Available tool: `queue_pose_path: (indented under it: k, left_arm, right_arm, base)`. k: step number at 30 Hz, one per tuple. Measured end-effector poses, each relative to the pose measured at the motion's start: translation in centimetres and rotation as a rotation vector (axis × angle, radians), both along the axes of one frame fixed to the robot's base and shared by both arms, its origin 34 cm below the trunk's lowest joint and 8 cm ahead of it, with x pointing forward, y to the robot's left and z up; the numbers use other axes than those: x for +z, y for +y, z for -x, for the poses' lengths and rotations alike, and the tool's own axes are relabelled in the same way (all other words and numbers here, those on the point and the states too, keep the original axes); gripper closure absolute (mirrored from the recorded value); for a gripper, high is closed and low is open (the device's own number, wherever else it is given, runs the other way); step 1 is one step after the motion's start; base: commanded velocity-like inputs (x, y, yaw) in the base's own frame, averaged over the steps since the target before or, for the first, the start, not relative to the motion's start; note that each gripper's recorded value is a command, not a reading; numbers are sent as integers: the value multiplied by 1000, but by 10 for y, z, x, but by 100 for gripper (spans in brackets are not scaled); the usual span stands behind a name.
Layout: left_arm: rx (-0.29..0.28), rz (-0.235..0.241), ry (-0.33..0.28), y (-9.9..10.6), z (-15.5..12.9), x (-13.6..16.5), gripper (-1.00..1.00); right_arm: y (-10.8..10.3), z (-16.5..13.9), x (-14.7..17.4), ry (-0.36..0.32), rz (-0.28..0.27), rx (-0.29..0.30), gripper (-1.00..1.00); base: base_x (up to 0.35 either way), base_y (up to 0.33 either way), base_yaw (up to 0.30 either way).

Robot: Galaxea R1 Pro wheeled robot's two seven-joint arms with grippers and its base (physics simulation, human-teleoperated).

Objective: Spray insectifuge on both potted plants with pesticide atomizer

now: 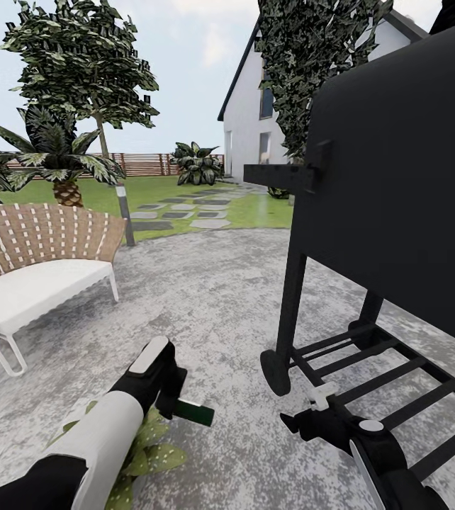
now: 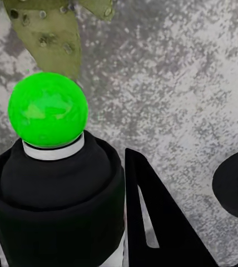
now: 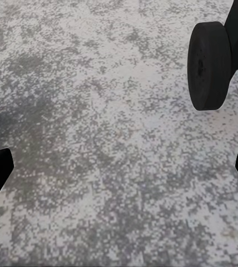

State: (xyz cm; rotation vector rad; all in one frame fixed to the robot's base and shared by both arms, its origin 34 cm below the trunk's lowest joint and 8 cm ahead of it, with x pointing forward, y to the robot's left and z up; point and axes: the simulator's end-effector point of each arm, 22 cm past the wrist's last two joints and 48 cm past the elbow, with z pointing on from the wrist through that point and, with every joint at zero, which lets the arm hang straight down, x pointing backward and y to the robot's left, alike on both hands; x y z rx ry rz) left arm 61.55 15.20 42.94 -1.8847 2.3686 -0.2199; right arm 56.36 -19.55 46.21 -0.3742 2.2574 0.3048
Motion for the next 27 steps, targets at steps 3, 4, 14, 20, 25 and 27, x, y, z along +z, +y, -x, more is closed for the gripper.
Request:
queue_pose_path:
  k: [3, 4, 14, 20, 25, 27]
  left_arm:
    - [1, -20, -2, 4, -3, 8, 100]
    - [2, -27, 1, 7, -5, 12, 100]
    - [130, -49, -19, 87, -23, 58, 100]
    - [60, 101, -38, 55, -28, 52, 100]
    - [48, 164, -36, 43, -27, 36, 100]
    - [49, 162, -31, 45, -26, 35, 100]
  right_arm:
    - [0, 0, 0, 0, 0, 0, -100]
    - [0, 0, 0, 0, 0, 0, -100]
    - [0, 0, 0, 0, 0, 0, -100]
    - [0, 0, 0, 0, 0, 0, -100]
    - [0, 0, 0, 0, 0, 0, -100]
    - [0, 0, 0, 0, 0, 0, -100]
  base:
    - [0, 0, 0]
    - [0, 0, 0]
    - [0, 0, 0]
    - [0, 0, 0]
    - [0, 0, 0]
    - [0, 0, 0]
